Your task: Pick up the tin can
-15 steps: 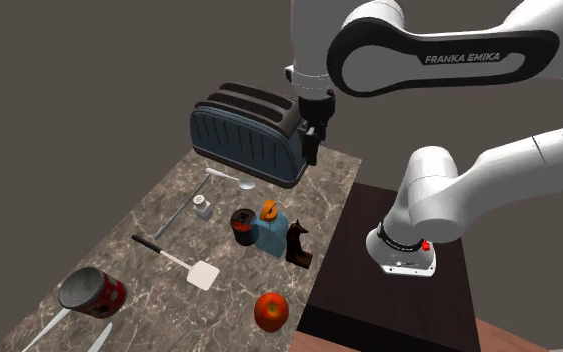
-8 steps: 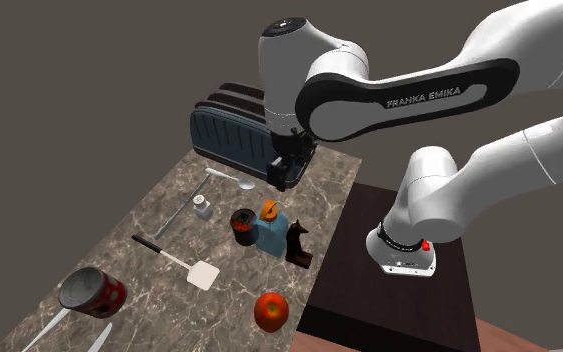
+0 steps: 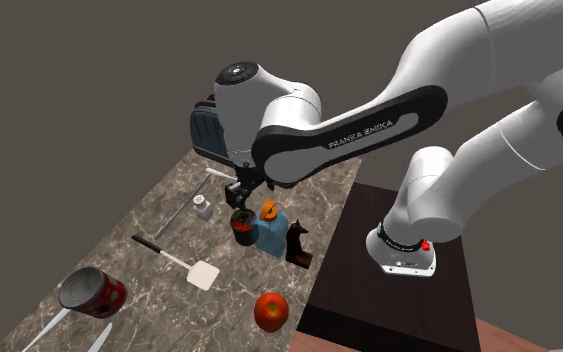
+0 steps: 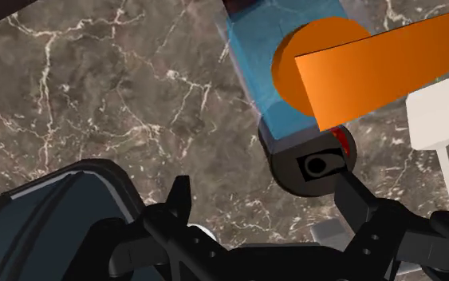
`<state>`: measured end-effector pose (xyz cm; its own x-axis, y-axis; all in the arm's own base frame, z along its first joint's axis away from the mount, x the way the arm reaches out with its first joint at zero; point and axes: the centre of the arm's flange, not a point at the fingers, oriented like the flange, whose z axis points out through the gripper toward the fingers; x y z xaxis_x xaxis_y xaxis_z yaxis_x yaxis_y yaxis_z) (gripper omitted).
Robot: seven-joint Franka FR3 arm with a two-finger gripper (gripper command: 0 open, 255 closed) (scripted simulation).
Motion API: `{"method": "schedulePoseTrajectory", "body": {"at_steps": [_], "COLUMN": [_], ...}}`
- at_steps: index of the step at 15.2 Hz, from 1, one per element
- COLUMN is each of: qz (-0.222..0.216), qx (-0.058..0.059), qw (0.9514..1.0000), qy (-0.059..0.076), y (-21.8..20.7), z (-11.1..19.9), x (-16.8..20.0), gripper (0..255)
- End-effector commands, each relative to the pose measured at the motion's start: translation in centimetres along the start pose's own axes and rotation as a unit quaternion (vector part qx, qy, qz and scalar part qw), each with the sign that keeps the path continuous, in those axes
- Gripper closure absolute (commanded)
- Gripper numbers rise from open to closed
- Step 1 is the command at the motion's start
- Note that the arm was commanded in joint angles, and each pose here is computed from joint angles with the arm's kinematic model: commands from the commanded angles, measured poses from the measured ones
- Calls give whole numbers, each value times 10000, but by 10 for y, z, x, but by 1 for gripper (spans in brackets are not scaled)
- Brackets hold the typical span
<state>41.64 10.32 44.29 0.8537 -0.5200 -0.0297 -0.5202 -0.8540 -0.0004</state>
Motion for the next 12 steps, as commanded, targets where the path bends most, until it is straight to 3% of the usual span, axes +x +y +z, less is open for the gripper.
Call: {"method": "schedulePoseTrajectory", "body": {"at_steps": [1,4,12], "qz": [356,757,757], "qx": [14,17,17], "qw": [9993,9970,9970], "qy": [66,145,145], "y": [-21,-44,-44], "z": [12,26,66], "x": [11,26,27], "gripper": [0,0,0]}}
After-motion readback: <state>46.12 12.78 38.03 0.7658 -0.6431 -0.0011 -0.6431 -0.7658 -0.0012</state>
